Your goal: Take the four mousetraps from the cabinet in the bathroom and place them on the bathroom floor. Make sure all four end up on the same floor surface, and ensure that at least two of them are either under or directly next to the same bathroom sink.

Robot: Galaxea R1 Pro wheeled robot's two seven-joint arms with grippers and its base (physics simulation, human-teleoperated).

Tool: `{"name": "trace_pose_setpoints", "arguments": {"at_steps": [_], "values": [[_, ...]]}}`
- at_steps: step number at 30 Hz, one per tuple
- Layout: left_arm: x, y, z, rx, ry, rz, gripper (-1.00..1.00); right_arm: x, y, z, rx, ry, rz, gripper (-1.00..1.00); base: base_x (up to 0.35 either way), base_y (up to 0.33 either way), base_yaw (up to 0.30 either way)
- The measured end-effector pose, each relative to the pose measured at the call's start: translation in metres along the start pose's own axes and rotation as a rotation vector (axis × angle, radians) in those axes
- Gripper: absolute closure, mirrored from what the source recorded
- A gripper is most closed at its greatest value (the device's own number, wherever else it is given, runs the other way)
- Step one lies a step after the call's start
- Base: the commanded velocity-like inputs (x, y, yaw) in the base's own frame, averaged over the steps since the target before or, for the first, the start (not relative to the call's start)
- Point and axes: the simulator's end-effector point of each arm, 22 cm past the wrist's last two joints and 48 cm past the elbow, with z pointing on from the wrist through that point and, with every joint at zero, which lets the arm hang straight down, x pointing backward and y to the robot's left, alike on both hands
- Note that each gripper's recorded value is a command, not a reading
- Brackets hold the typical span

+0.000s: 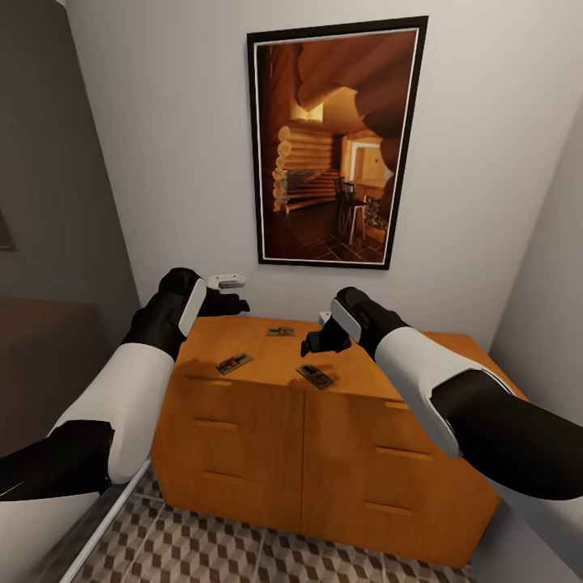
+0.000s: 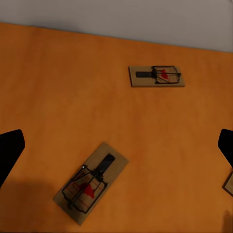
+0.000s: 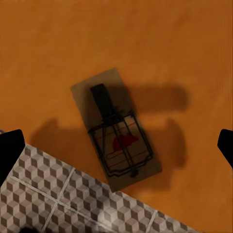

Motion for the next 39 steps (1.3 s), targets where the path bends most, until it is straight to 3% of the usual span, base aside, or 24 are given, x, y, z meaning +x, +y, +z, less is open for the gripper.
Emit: {"name": "trace_pose_setpoints", "arguments": {"at_steps": [39], "values": [[0.002,-0.001,0.001,0.001,0.008,0.001,-1.00,0.013,-0.008,0.008,0.017,0.035,0.009,-1.00,0.023,0.000,0.000]]}}
